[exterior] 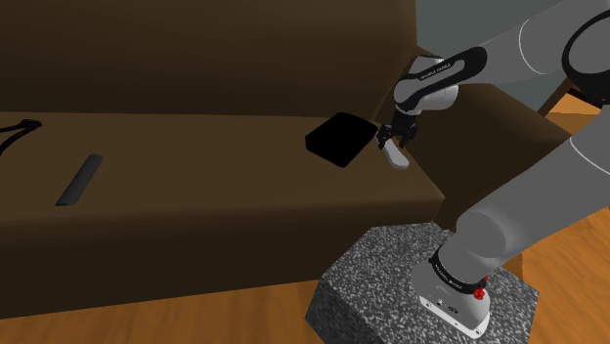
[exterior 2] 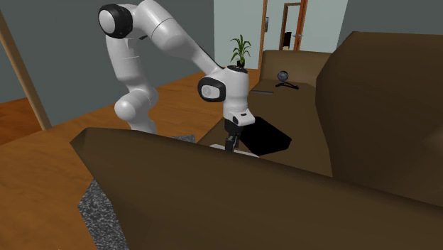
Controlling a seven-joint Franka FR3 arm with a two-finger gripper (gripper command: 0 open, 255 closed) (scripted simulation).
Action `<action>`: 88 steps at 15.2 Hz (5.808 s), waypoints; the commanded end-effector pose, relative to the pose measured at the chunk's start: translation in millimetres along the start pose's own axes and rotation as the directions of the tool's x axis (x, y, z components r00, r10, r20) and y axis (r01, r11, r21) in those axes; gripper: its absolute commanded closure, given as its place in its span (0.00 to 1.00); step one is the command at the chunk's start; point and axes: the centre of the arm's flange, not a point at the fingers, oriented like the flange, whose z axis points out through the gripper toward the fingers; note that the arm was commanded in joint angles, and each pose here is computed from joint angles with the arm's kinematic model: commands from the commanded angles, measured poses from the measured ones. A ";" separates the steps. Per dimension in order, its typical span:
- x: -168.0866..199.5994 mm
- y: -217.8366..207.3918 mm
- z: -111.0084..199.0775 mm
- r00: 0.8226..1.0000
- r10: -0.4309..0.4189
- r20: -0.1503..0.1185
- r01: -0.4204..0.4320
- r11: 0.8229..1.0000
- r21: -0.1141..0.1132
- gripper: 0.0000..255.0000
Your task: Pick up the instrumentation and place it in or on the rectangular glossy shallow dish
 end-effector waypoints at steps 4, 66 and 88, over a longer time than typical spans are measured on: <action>0.0 0.0 0.0 1.000 0.000 0.000 0.000 1.000 0.000 1.00; 70.6 -180.2 -60.1 1.000 0.000 0.000 0.000 1.000 0.000 1.00; 70.6 -180.2 -110.1 1.000 0.000 0.000 0.000 1.000 0.000 0.00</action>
